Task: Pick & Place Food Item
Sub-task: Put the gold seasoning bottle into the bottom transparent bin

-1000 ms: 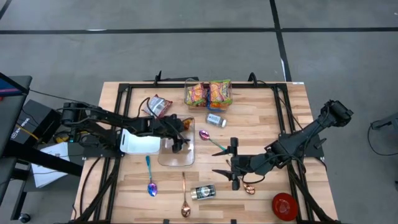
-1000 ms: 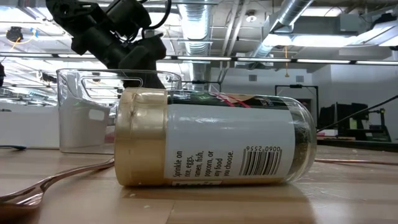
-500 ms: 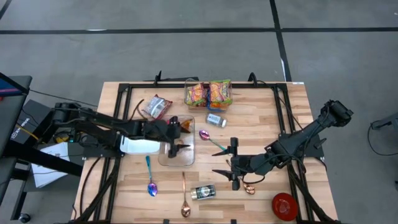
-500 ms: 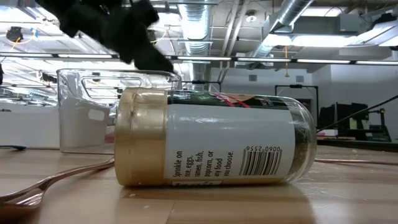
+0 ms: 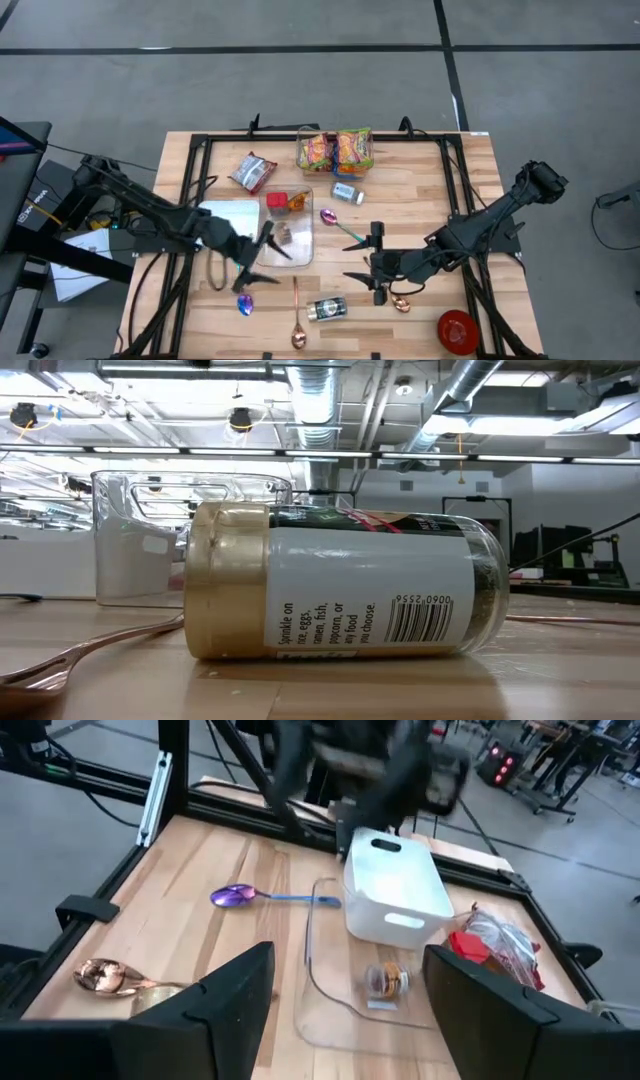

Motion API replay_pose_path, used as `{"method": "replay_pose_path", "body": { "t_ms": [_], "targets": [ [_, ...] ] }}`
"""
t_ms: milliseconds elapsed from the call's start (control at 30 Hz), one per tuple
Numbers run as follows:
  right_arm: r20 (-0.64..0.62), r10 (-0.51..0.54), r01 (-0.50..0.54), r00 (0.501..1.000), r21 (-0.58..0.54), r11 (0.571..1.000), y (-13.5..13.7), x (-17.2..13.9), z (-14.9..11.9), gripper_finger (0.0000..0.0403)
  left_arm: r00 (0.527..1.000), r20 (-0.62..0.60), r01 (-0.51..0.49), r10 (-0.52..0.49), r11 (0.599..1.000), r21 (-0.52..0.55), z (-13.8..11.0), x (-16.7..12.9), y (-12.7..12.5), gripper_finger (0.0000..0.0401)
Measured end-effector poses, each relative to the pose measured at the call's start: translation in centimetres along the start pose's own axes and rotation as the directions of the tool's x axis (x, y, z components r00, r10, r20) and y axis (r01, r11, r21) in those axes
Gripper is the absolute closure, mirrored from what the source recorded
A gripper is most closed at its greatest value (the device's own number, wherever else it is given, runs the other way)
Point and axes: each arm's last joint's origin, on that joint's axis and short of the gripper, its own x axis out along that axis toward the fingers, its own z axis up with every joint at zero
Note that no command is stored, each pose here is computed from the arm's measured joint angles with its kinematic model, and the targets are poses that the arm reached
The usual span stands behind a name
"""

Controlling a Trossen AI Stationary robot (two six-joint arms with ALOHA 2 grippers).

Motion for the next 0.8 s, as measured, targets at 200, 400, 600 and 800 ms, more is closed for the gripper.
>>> {"method": "replay_pose_path", "body": {
  "t_ms": [200,400,600,800],
  "targets": [
    [-0.035,0.084,-0.085,0.996,-0.018,0.996,0.2,0.0,-0.4,0.0153,0.980,0.168,0.088,-0.111,0.987,0.138,2.5,-1.9,-2.7,0.0112],
    [-0.051,0.246,-0.246,0.968,0.002,0.969,1.2,0.4,-0.8,0.0153,0.968,0.239,0.018,-0.077,0.971,0.239,3.8,-3.2,-4.9,0.0112],
    [-0.081,0.278,-0.280,0.957,-0.021,0.960,2.7,1.6,-1.7,0.0153,0.949,0.136,-0.311,0.283,0.911,0.272,3.5,-3.4,-5.2,0.0112],
    [-0.150,0.278,-0.287,0.949,-0.048,0.957,4.1,3.2,-3.2,0.0153,0.934,0.090,-0.356,0.345,0.888,0.290,3.1,-3.4,-5.2,0.0112]
  ]
}}
